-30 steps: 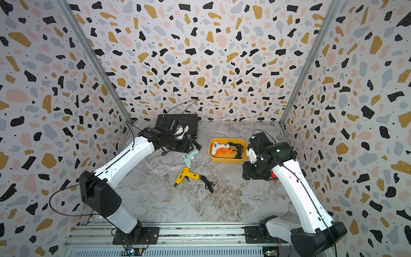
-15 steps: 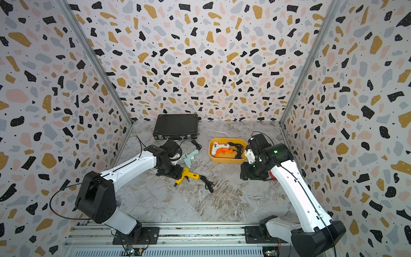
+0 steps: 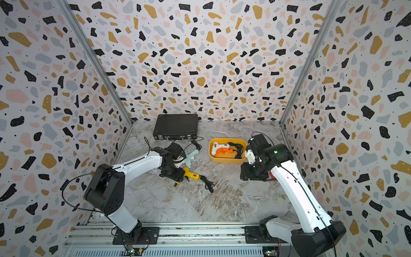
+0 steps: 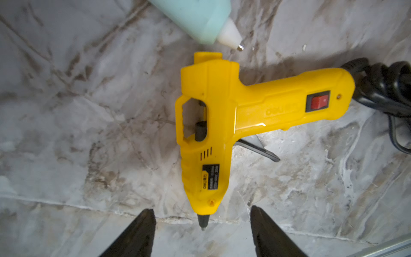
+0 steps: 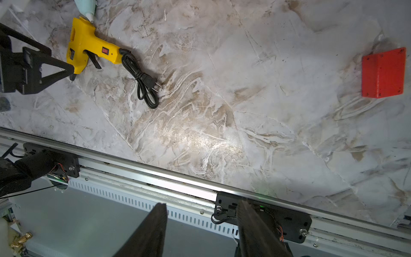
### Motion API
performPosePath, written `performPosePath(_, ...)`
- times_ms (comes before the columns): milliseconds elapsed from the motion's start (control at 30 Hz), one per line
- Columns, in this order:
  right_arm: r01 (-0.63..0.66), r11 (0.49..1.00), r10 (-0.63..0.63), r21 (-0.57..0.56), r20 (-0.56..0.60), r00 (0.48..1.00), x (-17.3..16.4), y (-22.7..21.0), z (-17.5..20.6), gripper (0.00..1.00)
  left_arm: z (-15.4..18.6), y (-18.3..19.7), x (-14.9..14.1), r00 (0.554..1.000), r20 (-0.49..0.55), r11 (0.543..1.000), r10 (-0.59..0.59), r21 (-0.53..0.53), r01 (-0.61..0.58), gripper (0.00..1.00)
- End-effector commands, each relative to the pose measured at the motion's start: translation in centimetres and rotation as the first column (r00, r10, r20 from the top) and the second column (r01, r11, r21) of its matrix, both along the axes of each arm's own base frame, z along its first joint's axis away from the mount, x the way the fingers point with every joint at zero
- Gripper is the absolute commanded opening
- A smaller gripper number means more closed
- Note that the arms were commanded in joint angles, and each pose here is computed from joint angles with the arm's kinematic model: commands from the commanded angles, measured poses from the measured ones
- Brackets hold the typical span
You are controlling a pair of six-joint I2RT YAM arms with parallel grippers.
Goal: Put the hot melt glue gun into the storage box
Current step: Pick up the hot melt adhesive gun from the center of the board.
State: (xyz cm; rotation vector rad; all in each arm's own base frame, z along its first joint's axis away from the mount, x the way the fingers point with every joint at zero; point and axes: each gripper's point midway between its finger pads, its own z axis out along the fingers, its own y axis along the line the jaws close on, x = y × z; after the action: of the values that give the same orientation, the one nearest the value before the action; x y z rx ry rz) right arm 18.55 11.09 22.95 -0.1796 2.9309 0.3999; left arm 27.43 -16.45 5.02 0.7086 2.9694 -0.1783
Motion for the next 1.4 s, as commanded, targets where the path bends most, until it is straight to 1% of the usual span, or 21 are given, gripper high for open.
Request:
performPosePath(0,0.007,1.000,-0.007,-0.004,0.000,1.000,-0.5,-0.3,0.5,0.56,-0.8,-0.2,0.7,0.999,0.014,0.999,-0.037,0.015,0.037,0.68)
performPosePath(167,0.007,1.000,-0.007,-0.012,-0.009,1.000,-0.7,-0.5,0.2,0.55,-1.9,-0.5,1.4,0.999,0.027,0.999,-0.045,0.028,0.044,0.60)
performPosePath(333,0.011,1.000,-0.011,-0.015,-0.014,1.000,-0.7,-0.6,0.1,0.55,-2.9,-1.0,1.8,0.998,0.026,0.998,-0.052,0.030,0.051,0.57)
performPosePath(433,0.010,1.000,-0.011,-0.020,-0.015,1.000,-0.7,-0.6,0.1,0.55,-3.3,-1.2,1.9,0.998,0.022,0.998,-0.056,0.030,0.055,0.51)
performPosePath(500,0.011,1.000,-0.011,-0.021,-0.016,1.000,-0.8,-0.6,0.0,0.55,-3.5,-1.4,1.8,0.998,0.017,0.998,-0.058,0.029,0.057,0.45)
performPosePath(600,0.011,1.000,-0.011,-0.023,-0.016,1.000,-0.7,-0.7,0.1,0.55,-3.5,-1.5,1.2,0.998,-0.007,0.998,-0.064,0.027,0.064,0.28)
performPosePath(700,0.011,1.000,-0.011,-0.026,-0.006,1.000,-0.8,-0.8,0.4,0.55,-2.6,-1.2,0.2,0.997,-0.030,0.997,-0.067,0.034,0.068,0.14)
performPosePath(767,0.009,0.999,-0.009,-0.033,0.004,1.000,-0.8,-1.0,0.7,0.55,-1.4,-0.9,-0.6,0.997,-0.037,0.997,-0.066,0.031,0.067,0.10)
performPosePath(833,0.006,0.999,-0.006,-0.039,0.012,1.000,-0.8,-1.1,0.8,0.55,0.2,-0.7,-1.4,0.998,-0.035,0.998,-0.058,0.025,0.059,0.08)
performPosePath(933,0.004,0.999,-0.003,-0.042,0.026,1.000,-0.9,-1.3,1.0,0.55,3.8,-0.9,-1.8,1.000,-0.004,1.000,-0.022,-0.014,0.022,0.08)
performPosePath(1000,0.005,0.999,-0.004,-0.044,0.034,0.999,-0.8,-1.3,1.2,0.55,6.5,-1.4,-1.6,0.999,0.032,0.998,0.014,-0.059,-0.012,0.07)
performPosePath(1100,0.008,0.999,-0.006,-0.048,0.052,0.999,-0.8,-1.5,1.6,0.55,10.5,-2.9,-0.2,0.992,0.093,0.986,0.090,-0.146,-0.076,0.06)
performPosePath(1200,0.010,0.999,-0.006,-0.050,0.072,0.997,-0.8,-1.7,2.0,0.55,13.8,-5.2,1.9,0.976,0.126,0.957,0.176,-0.253,-0.140,0.05)
performPosePath(1267,0.010,0.999,-0.006,-0.050,0.082,0.997,-0.8,-1.8,2.2,0.55,15.3,-7.2,3.7,0.967,0.152,0.941,0.205,-0.301,-0.153,0.05)
performPosePath(1367,0.010,0.999,-0.006,-0.043,0.084,0.996,-1.2,-1.8,2.3,0.54,16.0,-10.1,6.4,0.960,0.170,0.932,0.224,-0.327,-0.159,0.04)
